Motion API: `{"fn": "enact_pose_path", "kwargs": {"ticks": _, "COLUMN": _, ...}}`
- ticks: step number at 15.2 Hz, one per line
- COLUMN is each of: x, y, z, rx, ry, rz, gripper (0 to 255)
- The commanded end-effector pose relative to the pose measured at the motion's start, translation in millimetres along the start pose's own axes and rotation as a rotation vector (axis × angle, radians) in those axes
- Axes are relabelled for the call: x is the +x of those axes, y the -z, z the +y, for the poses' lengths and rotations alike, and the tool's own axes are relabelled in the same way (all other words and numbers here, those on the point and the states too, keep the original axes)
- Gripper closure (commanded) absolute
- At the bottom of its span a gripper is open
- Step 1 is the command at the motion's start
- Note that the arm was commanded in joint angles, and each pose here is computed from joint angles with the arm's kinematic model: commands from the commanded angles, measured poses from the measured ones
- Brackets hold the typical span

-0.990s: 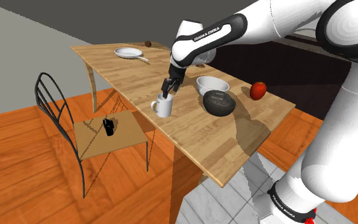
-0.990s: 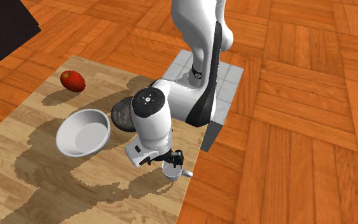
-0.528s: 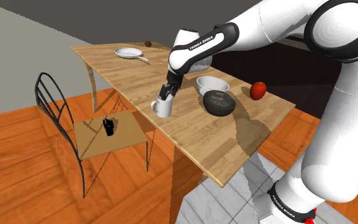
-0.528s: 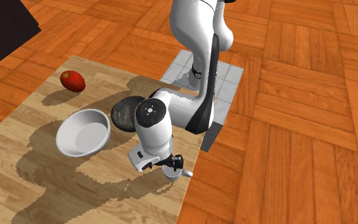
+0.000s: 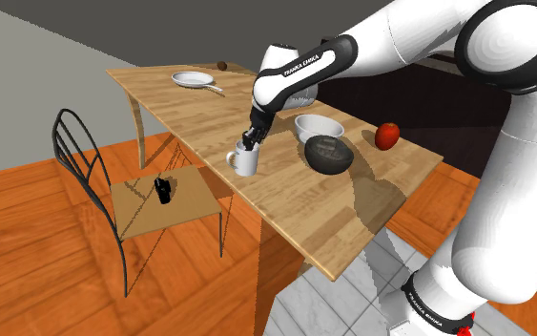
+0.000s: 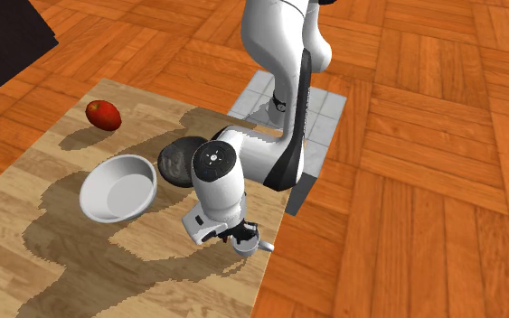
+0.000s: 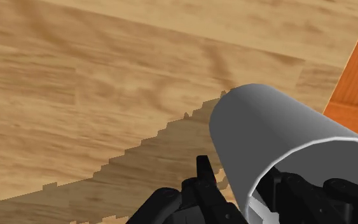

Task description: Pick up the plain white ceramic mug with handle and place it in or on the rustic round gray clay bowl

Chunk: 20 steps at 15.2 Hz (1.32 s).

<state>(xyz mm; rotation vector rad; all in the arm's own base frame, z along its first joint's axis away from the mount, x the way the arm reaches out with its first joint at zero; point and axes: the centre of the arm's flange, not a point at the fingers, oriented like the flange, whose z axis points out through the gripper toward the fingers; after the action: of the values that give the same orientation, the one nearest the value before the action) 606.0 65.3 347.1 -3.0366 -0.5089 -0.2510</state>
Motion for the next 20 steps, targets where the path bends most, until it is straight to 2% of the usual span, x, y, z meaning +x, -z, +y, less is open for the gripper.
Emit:
{"fn": "enact_pose_path", "kwargs": {"ticks": 1, "x": 0.0, "y": 0.0, "z": 0.0, "rx": 0.0, "ry": 0.0, "rz": 0.0, "gripper": 255}}
{"fn": "enact_pose_path", "kwargs": {"ticks": 8, "x": 0.0, "y": 0.0, "z": 0.0, "rx": 0.0, "ry": 0.0, "rz": 0.0, "gripper": 255}}
{"fn": "enact_pose_path", "kwargs": {"ticks": 20, "x": 10.7, "y": 62.4, "z": -1.6, "rx": 0.0, "ry": 0.0, "rz": 0.0, "gripper": 255}}
